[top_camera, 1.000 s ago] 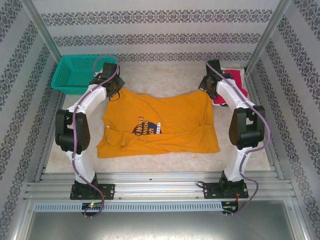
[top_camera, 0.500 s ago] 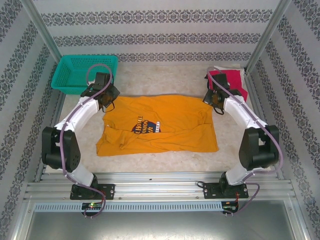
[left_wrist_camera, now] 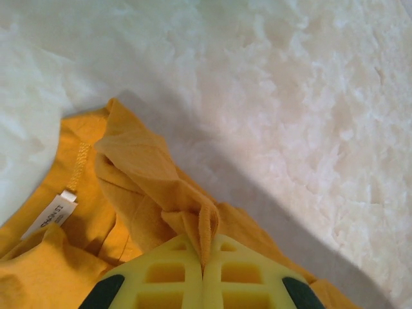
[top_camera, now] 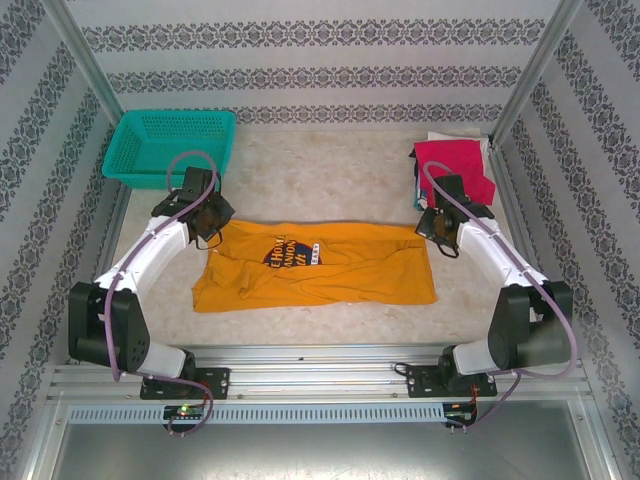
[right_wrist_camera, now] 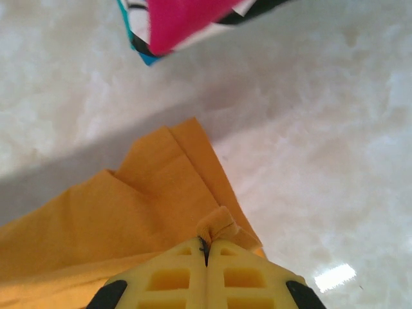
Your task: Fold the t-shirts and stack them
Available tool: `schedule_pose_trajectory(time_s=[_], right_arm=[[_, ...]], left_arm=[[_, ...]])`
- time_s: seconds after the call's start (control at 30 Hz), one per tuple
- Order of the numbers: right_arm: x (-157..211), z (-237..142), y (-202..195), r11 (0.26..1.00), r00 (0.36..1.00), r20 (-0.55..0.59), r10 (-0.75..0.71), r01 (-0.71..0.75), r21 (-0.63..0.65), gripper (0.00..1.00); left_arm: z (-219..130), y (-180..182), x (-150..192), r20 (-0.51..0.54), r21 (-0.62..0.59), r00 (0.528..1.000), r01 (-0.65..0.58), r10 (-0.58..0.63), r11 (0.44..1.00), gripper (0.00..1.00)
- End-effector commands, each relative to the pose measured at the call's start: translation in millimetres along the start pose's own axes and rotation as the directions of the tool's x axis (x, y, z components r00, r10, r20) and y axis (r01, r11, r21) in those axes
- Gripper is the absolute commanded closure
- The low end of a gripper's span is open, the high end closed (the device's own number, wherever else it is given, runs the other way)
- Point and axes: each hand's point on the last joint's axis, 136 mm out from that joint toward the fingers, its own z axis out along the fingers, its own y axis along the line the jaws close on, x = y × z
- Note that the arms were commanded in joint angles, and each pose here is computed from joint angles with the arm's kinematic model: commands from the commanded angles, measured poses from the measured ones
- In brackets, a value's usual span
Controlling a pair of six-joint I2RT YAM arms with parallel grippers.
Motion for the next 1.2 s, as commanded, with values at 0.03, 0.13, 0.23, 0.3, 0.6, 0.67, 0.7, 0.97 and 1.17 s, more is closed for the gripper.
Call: schedule_pose_trajectory(time_s=[0.03, 0.13, 0.23, 0.3, 0.6, 0.67, 0.7, 0.97, 1.17], right_arm=[[19, -3, -23, 0.998, 0.999, -0.035, 0.020, -0.018, 0.062, 1.00], [29, -6, -29, 0.997, 0.998, -0.050, 0.037, -0.034, 0.071, 1.00], [36, -11, -38, 0.995, 0.998, -0.048, 0.049, -0.044, 0.094, 1.00], [39, -15, -43, 0.994, 0.998, -0.045, 0.050, -0.045, 0.104, 1.00], [52, -28, -56, 0.991, 0.997, -0.067, 0.044, -0.035, 0.132, 1.00], [56, -26, -60, 0.988, 0.996, -0.079, 0.045, -0.033, 0.150, 1.00], [58, -25, -62, 0.987, 0.995, -0.086, 0.048, -0.034, 0.157, 1.00], [62, -15, -58, 0.987, 0.991, -0.127, 0.050, -0.029, 0.157, 1.00], [61, -10, -54, 0.989, 0.990, -0.134, 0.045, -0.025, 0.148, 1.00]], left_arm=[[-6, 12, 11, -0.050, -0.028, 0.999, -0.024, 0.023, 0.999, 1.00], [-7, 14, 15, -0.071, -0.034, 0.997, -0.035, 0.033, 0.999, 1.00], [-9, 16, 21, -0.103, -0.036, 0.994, -0.040, 0.037, 0.999, 1.00], [-13, 17, 25, -0.121, -0.035, 0.992, -0.044, 0.039, 0.998, 1.00], [-33, 28, 28, -0.141, -0.063, 0.988, -0.078, 0.069, 0.995, 1.00], [-34, 32, 33, -0.153, -0.062, 0.986, -0.073, 0.063, 0.995, 1.00], [-35, 32, 35, -0.163, -0.059, 0.985, -0.067, 0.056, 0.996, 1.00], [-57, 27, 40, -0.194, -0.031, 0.980, -0.049, 0.043, 0.998, 1.00], [-74, 37, 42, -0.197, -0.063, 0.978, -0.077, 0.063, 0.995, 1.00]])
